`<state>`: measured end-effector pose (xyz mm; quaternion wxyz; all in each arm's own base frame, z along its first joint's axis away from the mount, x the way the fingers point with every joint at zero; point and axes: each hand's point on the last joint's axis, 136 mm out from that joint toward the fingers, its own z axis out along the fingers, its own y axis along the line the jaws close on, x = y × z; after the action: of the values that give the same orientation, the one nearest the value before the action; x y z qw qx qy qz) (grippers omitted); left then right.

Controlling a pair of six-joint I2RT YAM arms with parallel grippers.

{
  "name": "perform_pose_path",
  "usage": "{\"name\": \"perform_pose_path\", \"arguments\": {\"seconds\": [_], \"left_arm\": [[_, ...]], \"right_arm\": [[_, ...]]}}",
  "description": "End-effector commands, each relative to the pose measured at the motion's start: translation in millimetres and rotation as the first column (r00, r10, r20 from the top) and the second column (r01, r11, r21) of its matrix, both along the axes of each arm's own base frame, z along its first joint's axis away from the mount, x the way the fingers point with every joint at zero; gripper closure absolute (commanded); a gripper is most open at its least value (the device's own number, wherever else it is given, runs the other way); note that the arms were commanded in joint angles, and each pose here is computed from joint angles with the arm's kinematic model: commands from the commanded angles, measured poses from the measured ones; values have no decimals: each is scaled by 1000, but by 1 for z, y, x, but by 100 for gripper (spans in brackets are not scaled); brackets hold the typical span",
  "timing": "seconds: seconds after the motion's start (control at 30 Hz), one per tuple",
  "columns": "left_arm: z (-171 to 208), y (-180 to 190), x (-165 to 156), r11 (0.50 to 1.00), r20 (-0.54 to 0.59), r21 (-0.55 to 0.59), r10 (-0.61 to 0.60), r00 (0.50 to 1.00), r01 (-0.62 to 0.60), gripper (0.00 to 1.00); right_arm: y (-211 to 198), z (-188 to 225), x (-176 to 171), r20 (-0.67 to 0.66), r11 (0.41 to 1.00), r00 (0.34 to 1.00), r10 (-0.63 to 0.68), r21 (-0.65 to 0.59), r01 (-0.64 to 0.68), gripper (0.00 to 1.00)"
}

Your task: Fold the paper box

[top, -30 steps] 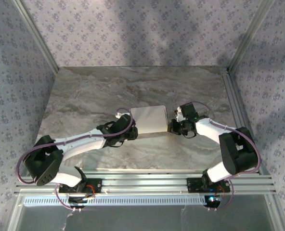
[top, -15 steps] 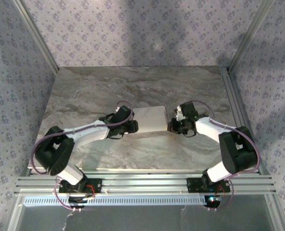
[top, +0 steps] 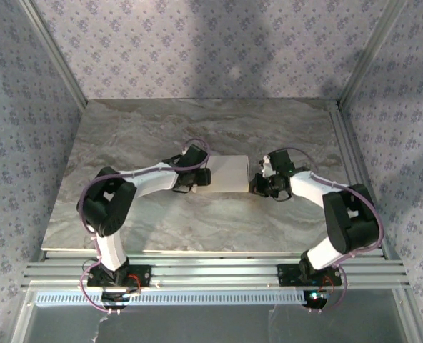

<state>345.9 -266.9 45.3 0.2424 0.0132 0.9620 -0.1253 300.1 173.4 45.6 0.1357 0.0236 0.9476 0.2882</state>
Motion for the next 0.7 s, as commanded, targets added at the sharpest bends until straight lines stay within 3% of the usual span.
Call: {"name": "perform_pose_path", "arguments": {"seconds": [0.0, 0.67], "left_arm": [[-32, 14, -14, 994, -95, 110, -18, 995, 28, 45], [-45, 17, -16, 990, -140, 133, -31, 990, 50, 49]], "right_arm": [[0, -2, 3, -2, 999, 999, 36, -2, -36, 93], [-14, -19, 13, 94, 992, 990, 100, -91, -92, 96]]}}
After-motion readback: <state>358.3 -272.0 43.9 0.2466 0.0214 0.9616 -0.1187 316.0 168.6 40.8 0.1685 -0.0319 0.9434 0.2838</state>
